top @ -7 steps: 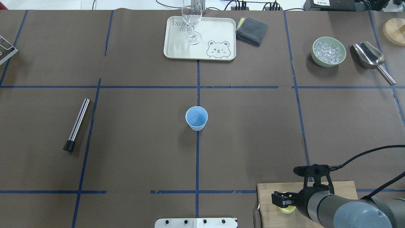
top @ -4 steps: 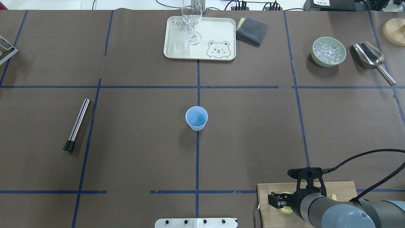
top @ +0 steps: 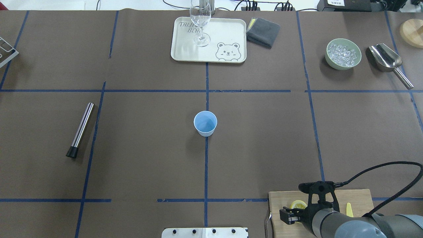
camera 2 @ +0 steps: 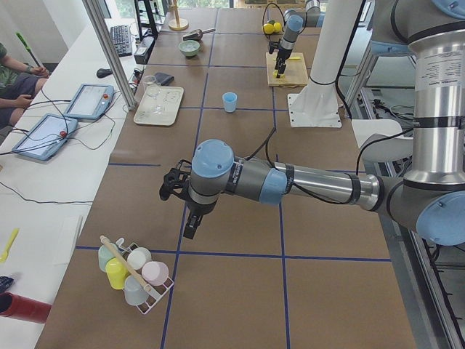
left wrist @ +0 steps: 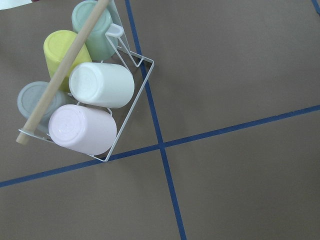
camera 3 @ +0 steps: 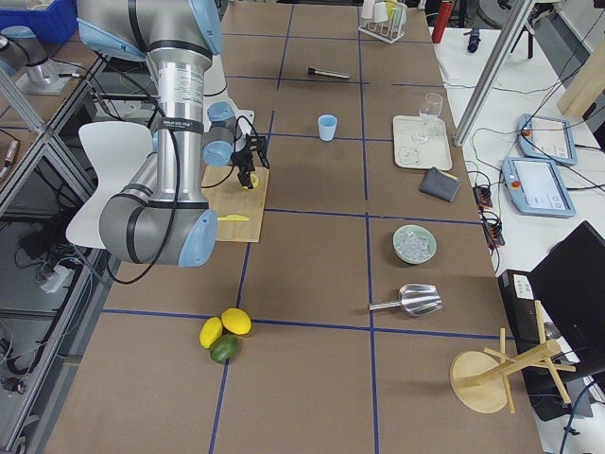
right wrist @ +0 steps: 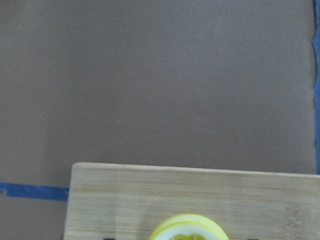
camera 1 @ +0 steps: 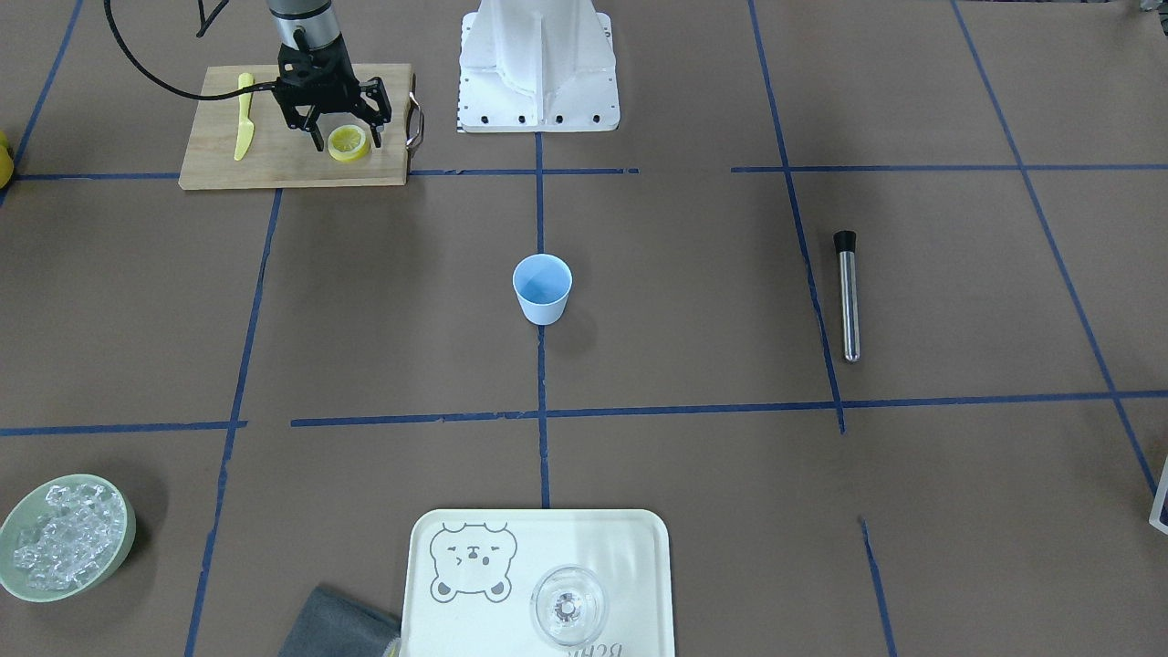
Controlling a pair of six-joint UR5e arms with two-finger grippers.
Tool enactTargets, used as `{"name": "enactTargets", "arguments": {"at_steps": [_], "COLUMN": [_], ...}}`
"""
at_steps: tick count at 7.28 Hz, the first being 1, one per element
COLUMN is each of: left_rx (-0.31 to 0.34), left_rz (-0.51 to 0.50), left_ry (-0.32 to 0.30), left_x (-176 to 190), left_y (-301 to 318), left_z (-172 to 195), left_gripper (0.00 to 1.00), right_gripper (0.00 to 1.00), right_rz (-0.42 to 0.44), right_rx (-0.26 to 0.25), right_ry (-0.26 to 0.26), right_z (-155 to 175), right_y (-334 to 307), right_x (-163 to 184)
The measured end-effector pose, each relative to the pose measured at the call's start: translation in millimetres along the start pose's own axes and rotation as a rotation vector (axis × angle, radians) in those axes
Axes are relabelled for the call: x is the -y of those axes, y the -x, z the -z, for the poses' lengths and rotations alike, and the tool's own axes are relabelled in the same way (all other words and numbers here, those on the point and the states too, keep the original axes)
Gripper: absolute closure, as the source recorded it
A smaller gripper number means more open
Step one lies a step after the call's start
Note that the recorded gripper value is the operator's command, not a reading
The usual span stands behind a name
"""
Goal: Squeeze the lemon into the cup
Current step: 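Grasp one lemon slice with the right gripper and lift it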
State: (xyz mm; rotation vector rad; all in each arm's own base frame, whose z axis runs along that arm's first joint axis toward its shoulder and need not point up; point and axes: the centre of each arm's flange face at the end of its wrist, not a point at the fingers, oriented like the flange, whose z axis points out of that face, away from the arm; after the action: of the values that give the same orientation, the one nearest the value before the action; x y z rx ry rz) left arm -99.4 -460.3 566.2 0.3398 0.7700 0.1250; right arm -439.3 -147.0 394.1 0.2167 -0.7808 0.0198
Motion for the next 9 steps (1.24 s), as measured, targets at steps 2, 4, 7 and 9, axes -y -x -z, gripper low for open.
{"name": "enactTargets", "arguments": {"at_steps": [2,4,7,9], "left_rx": [0.000,0.000,0.000,0.000], "left_rz": [-0.002,0.000,0.002,0.003], "left_ry": [-0.001,0.000,0.002,0.002], "left_x": [-4.2,-14.7,-18.5,-18.8], "left_y": [-2.0,-5.4,-5.5,-5.3], "left_z": [1.9,4.2,4.3,4.5], "left_gripper": [0.00,0.00,0.00,0.00], "right_gripper": [0.12,0.24,0.43,0.84], "right_rz": [0.006,0.009,0.014,0.015], "right_rx": [-0.003,-0.008,-0.010,-0.012], "right_ry": [0.005,0.004,-0.001,0.000], "right_z": [-1.0,-2.2,-2.9,-3.1], "right_y": [-0.4,-2.0,-3.0,-3.9], "right_x": [-3.6,-4.8,-6.0,-6.3]}}
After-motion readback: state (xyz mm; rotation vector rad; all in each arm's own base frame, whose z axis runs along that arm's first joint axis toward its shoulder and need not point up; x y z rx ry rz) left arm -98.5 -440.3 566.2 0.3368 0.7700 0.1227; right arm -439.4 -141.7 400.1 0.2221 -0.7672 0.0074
